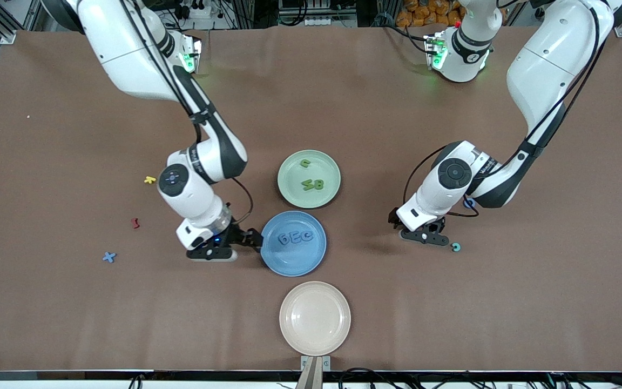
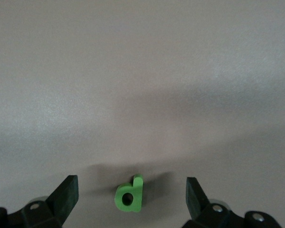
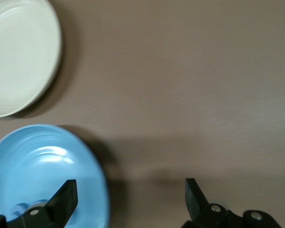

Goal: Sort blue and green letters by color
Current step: 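Grasp the green d with the left gripper while the right gripper reaches blue x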

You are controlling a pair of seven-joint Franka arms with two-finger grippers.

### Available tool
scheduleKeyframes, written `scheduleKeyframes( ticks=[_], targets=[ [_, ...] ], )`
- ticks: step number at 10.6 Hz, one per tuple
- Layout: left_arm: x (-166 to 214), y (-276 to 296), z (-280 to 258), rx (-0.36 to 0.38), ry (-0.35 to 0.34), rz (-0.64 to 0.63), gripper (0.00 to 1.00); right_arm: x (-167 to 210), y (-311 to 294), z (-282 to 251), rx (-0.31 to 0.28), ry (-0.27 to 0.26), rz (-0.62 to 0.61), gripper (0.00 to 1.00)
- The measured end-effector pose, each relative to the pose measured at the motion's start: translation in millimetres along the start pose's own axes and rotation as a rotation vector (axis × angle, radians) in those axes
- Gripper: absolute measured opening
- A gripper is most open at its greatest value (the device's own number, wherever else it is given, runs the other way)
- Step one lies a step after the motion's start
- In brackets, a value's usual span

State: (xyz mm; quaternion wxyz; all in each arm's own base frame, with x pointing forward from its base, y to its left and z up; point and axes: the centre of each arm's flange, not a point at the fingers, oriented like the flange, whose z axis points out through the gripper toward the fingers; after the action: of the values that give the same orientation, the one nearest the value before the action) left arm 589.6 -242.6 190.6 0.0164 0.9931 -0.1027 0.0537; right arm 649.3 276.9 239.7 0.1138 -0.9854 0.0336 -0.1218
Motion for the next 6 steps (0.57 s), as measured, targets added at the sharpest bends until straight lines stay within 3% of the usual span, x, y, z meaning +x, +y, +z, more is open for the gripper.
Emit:
scheduleKeyframes(
  ticks=[4, 6],
  targets=[
    [-5, 4, 8, 0.006, -0.029, 0.012, 1.00, 35, 124, -19, -0.080, 0.006, -0.031, 1.00],
    [-7, 1, 11, 0.019, -0.051, 0.021, 1.00, 45, 198, -28, -0.134, -0.075, -0.041, 1.00]
  ],
)
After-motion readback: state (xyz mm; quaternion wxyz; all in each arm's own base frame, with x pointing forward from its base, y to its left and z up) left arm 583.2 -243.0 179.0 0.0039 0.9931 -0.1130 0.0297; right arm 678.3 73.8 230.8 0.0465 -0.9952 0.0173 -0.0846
